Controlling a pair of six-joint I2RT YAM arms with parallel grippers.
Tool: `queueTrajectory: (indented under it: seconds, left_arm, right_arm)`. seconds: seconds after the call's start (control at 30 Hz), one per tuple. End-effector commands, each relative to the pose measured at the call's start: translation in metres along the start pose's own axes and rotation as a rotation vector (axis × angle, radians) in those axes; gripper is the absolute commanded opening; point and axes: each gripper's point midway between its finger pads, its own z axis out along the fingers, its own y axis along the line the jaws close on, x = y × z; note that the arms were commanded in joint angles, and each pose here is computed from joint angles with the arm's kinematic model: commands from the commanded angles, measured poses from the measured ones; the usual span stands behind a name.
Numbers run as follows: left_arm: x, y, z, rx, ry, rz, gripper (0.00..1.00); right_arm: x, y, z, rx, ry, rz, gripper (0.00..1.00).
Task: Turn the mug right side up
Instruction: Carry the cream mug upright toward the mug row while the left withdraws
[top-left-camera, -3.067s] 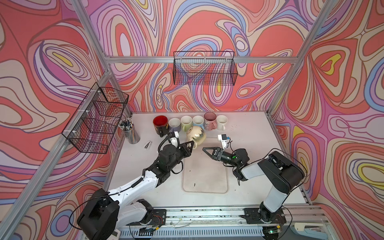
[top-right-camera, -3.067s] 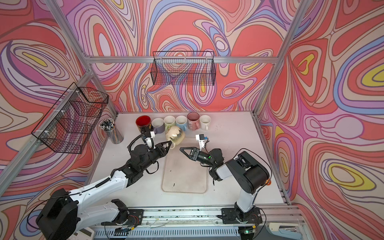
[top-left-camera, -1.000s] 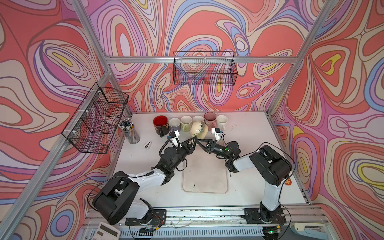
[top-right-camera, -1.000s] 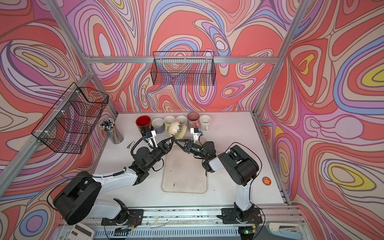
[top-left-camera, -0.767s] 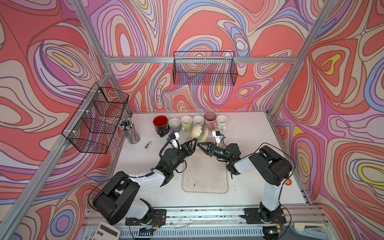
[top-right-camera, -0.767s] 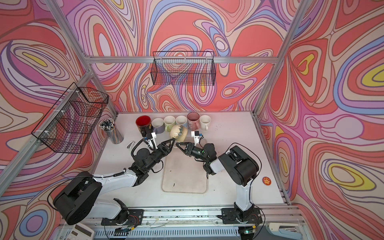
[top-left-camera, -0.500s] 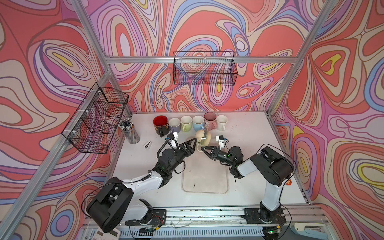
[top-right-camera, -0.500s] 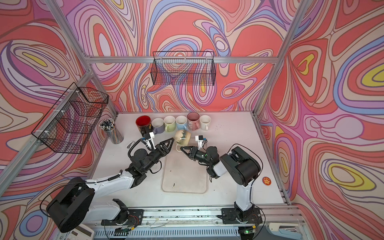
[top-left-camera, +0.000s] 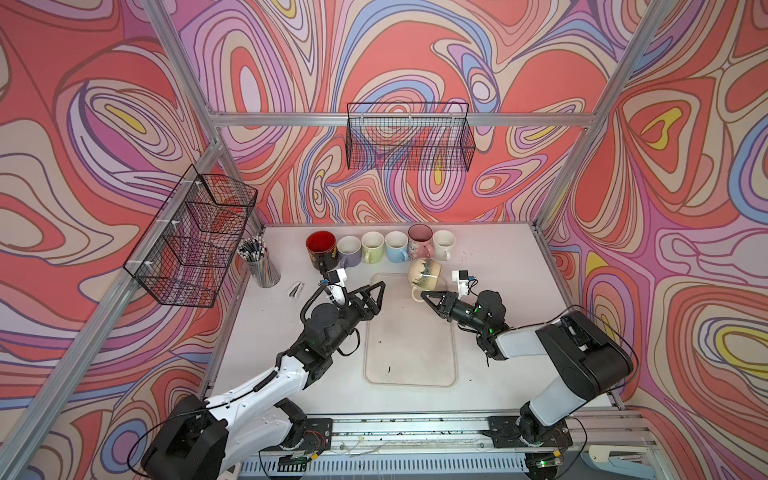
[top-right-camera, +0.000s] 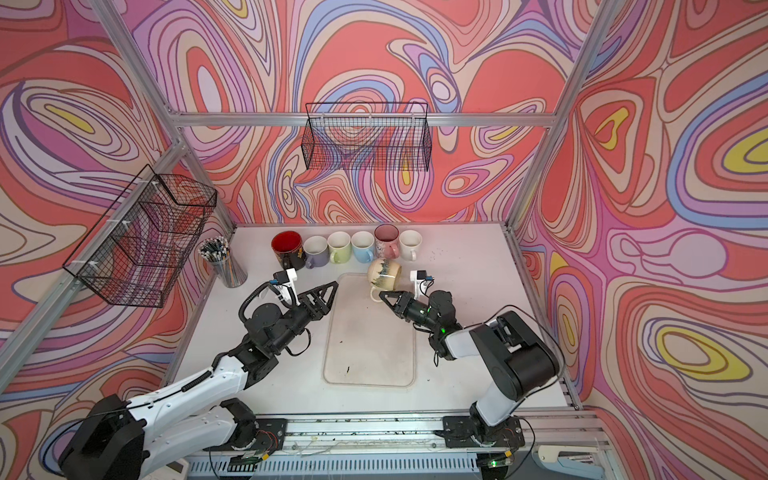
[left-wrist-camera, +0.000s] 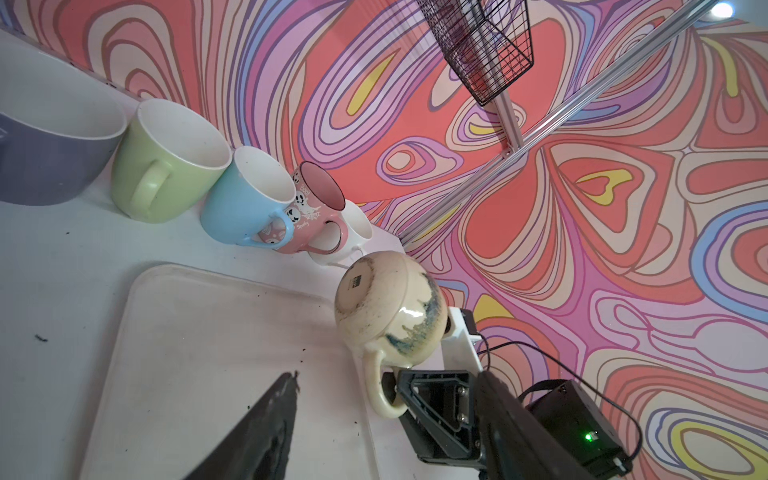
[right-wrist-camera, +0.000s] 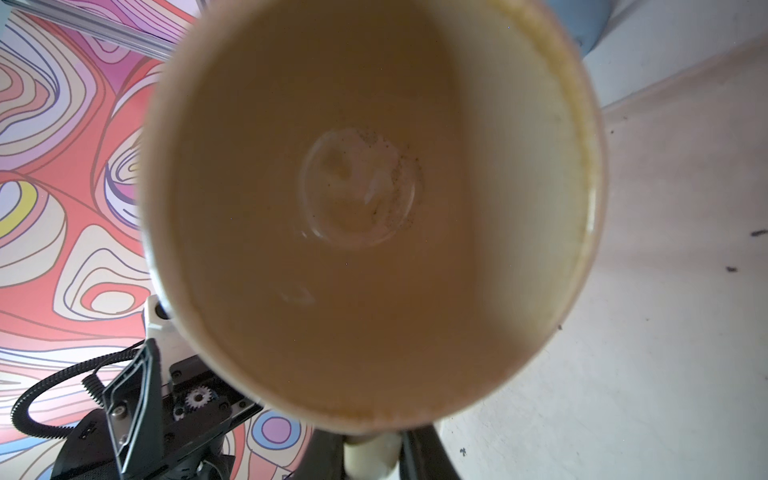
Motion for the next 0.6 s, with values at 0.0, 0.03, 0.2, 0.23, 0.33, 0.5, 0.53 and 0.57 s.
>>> queueTrajectory:
  seconds: [0.0, 0.03, 0.2, 0.23, 0.33, 0.5, 0.53, 0.57]
  left_arm:
    - [0.005, 0.010, -0.007, -0.042, 0.014, 0.034, 0.71]
    - [0.005, 0.010, -0.008, -0.044, 0.015, 0.037, 0.71]
    - [0.003, 0.010, -0.017, -0.056, 0.018, 0.060, 0.71]
    - [0.003, 0.010, -0.018, -0.059, 0.019, 0.066, 0.71]
    - [0.002, 0.012, -0.023, -0.074, 0.021, 0.080, 0.70]
    - [0.002, 0.014, -0.031, -0.084, 0.022, 0.093, 0.70]
    - [0.003, 0.015, -0.032, -0.087, 0.023, 0.093, 0.70]
    - [0.003, 0.015, -0.033, -0.088, 0.025, 0.091, 0.70]
  right_arm:
    - [-0.019, 0.009, -0.009, 0.029, -0.059, -0.109, 0.00]
    - [-0.021, 0.008, -0.011, 0.041, -0.064, -0.111, 0.00]
    - [-0.037, -0.001, -0.026, 0.124, -0.087, -0.103, 0.00]
    - [-0.040, -0.002, -0.029, 0.141, -0.088, -0.106, 0.00]
    - [-0.049, -0.008, -0.037, 0.193, -0.092, -0.104, 0.00]
    - [-0.061, -0.021, -0.048, 0.238, -0.092, -0.077, 0.00]
    - [-0.063, -0.023, -0.050, 0.241, -0.099, -0.072, 0.00]
    - [-0.066, -0.026, -0.053, 0.248, -0.107, -0.066, 0.00]
